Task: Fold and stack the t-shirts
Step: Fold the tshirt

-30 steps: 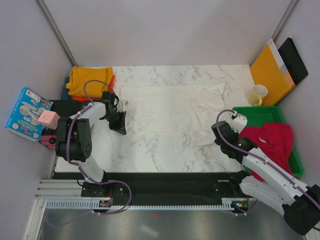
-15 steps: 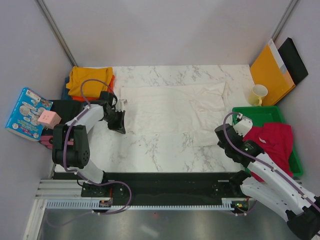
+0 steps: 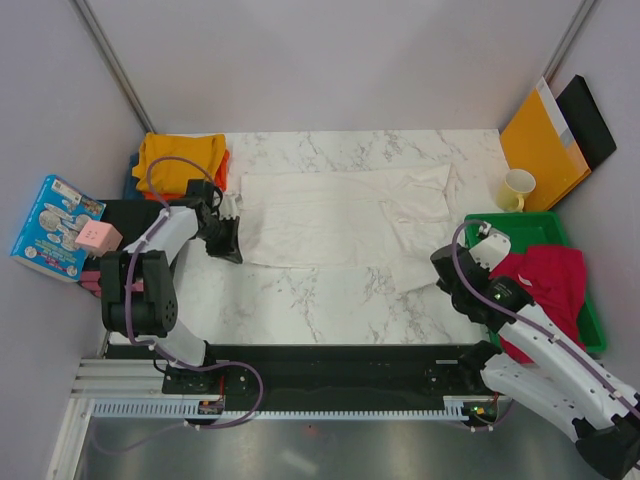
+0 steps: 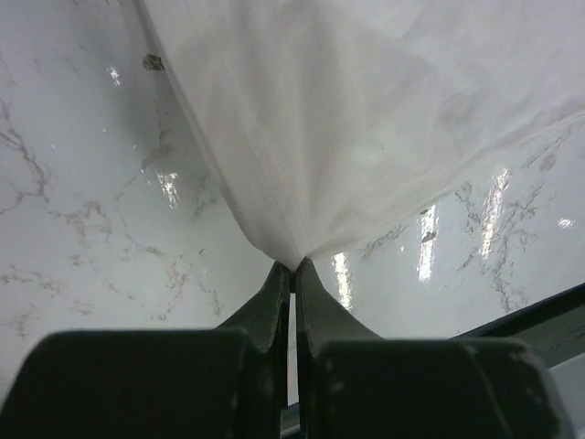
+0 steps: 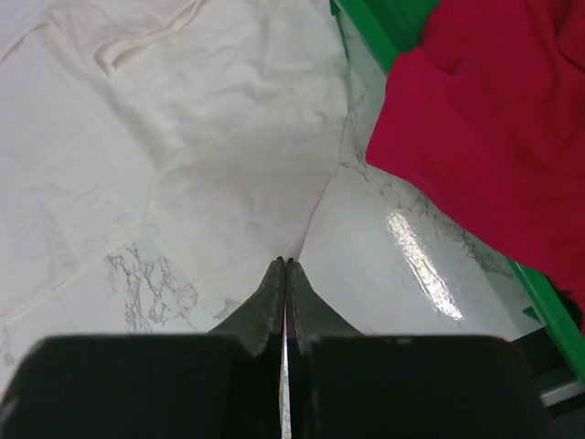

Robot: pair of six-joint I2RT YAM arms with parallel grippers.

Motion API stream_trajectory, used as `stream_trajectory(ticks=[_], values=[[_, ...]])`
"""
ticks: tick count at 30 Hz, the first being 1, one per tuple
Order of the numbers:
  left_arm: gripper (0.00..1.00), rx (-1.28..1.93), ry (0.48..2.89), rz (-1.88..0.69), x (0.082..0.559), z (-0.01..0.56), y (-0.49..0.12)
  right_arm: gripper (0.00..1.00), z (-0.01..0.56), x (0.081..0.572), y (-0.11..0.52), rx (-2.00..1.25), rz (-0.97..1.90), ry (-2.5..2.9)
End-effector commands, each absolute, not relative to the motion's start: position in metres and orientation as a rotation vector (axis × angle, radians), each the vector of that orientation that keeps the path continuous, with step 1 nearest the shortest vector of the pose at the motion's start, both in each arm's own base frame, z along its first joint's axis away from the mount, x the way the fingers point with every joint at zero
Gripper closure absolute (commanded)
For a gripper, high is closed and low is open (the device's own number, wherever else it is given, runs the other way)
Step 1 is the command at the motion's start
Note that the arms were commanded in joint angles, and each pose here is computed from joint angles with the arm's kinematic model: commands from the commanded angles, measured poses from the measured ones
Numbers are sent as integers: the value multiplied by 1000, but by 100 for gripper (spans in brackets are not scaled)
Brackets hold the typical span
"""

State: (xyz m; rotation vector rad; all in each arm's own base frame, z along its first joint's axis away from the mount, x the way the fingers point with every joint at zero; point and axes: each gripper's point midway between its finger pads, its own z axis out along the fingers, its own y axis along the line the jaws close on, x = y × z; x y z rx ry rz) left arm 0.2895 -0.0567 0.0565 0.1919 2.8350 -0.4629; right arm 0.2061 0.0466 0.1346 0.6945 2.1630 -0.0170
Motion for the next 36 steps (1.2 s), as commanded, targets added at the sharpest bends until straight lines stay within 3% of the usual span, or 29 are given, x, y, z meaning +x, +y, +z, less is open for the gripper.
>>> stream_trajectory(ticks=[1, 16, 36], values=[[98, 185, 2716, -466, 319, 92, -58, 100, 166, 230, 50, 682, -41, 2076], [98, 143, 2595, -426, 400, 133, -57, 100, 186, 316, 56, 638, -105, 2005], [98, 73, 2647, -413, 458, 97, -55, 100, 181, 486, 38, 649, -162, 2003]])
